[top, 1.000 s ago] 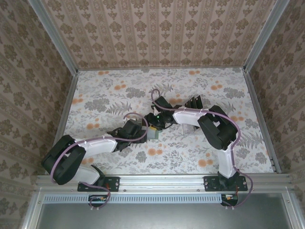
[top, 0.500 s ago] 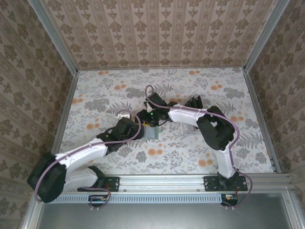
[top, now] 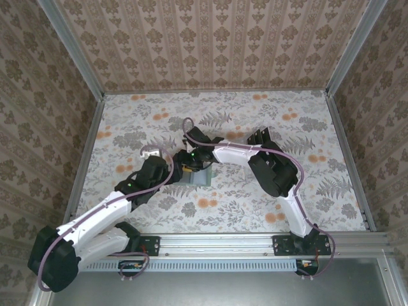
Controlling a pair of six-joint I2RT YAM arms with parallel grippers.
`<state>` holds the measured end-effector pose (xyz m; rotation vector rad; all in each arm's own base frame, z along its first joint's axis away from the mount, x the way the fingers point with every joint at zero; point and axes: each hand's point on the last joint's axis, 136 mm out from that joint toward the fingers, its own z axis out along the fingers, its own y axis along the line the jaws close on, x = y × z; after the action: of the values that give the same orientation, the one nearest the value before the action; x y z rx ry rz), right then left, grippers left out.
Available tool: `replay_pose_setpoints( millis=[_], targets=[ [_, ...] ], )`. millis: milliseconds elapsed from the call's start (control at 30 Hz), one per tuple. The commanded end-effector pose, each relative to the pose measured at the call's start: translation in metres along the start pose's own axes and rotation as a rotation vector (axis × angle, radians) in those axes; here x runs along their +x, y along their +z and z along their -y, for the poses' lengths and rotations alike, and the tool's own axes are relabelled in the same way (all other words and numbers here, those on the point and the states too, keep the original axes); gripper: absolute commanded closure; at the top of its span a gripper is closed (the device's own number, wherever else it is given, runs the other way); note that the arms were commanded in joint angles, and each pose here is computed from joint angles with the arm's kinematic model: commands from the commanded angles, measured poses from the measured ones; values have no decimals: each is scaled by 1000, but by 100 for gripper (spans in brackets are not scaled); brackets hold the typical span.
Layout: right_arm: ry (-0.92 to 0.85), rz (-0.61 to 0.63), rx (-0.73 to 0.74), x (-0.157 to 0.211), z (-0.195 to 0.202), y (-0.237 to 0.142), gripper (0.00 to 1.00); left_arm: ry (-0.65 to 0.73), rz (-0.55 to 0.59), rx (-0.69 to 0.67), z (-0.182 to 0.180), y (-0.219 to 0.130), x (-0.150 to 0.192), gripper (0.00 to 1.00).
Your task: Put the credit cards into the card holder
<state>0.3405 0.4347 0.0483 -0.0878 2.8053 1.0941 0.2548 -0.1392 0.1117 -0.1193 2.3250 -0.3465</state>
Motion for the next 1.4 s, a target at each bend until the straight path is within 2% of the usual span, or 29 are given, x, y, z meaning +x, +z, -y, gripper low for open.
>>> replay_pose_setpoints(
  millis=[0, 133, 233, 333, 500, 800, 1033, 1133, 1367],
  targets=[
    [-8, -41, 44, 9, 9, 6, 44, -24, -8, 1, -3, 1, 4, 0],
    [-53, -4, 6, -1, -11, -20, 44, -24, -15, -7, -6, 3, 7, 0],
    [-83, 54, -27, -12, -25, -53, 44, -19, -29, -17, -8, 6, 10, 0],
    [-93, 118, -15, -23, -23, -94, 44, -12, -49, -19, -8, 11, 13, 0],
    [-99, 181, 178, -27, 29, -158, 44, 10, -105, -33, -7, 23, 16, 0],
    [-121, 192, 673, -31, 140, -250, 49, 55, -194, -62, -5, 45, 12, 0],
    [-152, 131, 889, -50, 178, -265, 67, 58, -216, -67, -5, 50, 12, 0],
    [-139, 124, 916, -58, 190, -266, 70, 59, -216, -69, -4, 51, 11, 0],
    [-112, 97, 929, -70, 210, -256, 71, 58, -228, -73, -4, 55, 12, 0]
  ],
)
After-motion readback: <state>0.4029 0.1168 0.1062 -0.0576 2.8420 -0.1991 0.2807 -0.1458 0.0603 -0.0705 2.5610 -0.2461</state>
